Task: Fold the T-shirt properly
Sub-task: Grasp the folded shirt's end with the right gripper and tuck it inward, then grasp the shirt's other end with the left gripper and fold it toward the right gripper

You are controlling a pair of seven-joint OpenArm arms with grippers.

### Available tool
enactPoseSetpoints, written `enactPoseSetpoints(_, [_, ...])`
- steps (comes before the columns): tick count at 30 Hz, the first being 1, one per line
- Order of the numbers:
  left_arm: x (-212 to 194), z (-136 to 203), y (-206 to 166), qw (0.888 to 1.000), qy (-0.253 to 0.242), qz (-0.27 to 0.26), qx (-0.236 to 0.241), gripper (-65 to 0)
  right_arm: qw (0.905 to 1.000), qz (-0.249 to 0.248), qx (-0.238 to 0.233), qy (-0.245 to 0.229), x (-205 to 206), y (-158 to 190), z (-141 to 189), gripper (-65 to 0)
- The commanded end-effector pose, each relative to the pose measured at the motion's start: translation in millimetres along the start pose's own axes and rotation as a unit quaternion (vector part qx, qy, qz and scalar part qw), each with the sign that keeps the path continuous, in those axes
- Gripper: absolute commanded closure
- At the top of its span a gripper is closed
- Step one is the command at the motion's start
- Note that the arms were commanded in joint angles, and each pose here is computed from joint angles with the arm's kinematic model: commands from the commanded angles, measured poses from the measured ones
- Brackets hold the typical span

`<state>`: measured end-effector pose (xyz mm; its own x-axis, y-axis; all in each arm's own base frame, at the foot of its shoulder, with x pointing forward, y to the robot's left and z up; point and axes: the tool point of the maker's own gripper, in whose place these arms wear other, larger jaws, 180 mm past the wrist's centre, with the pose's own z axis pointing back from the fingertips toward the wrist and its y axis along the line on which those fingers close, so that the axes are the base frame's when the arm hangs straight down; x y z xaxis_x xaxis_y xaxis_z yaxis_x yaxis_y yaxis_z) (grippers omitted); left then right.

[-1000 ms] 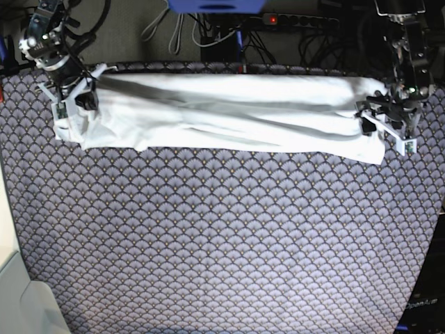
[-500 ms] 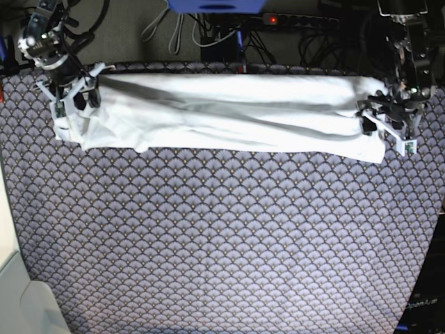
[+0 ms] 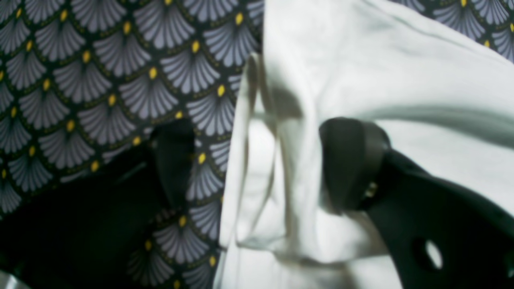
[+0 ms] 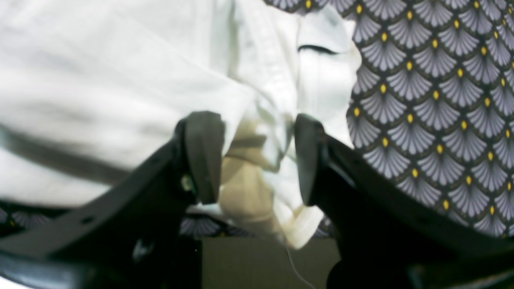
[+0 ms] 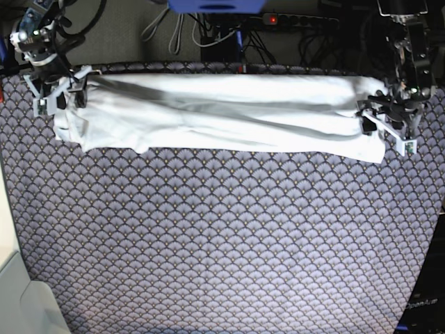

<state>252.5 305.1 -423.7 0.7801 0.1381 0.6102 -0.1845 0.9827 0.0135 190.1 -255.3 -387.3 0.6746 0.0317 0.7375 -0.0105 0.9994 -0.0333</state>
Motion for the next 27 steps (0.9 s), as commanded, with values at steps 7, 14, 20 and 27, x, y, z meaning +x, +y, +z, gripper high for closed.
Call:
enactPoseSetpoints(7, [1,4,7,1.000,0.005,-0.012,0.009,-48.9,0.9958,0.001,-0.060,-0.069,44,-28,22,-30.2])
enactPoseSetpoints(14, [2,4,7,1.000,0.005,-0.012,0.009,-48.9,0.9950,0.020,0.004,-0.098,63,16,24,-30.2])
enactPoseSetpoints(20, [2,4,7,1.000,0.005,-0.011,0.009,-48.9,0.9958,0.018,0.050,-0.075,47,45,13,-29.9])
enactPoseSetpoints(27, [2,4,7,1.000,0.004,-0.011,0.008,-49.0,0.9971,-0.020,0.069,-0.027,10,42,-17,-29.9])
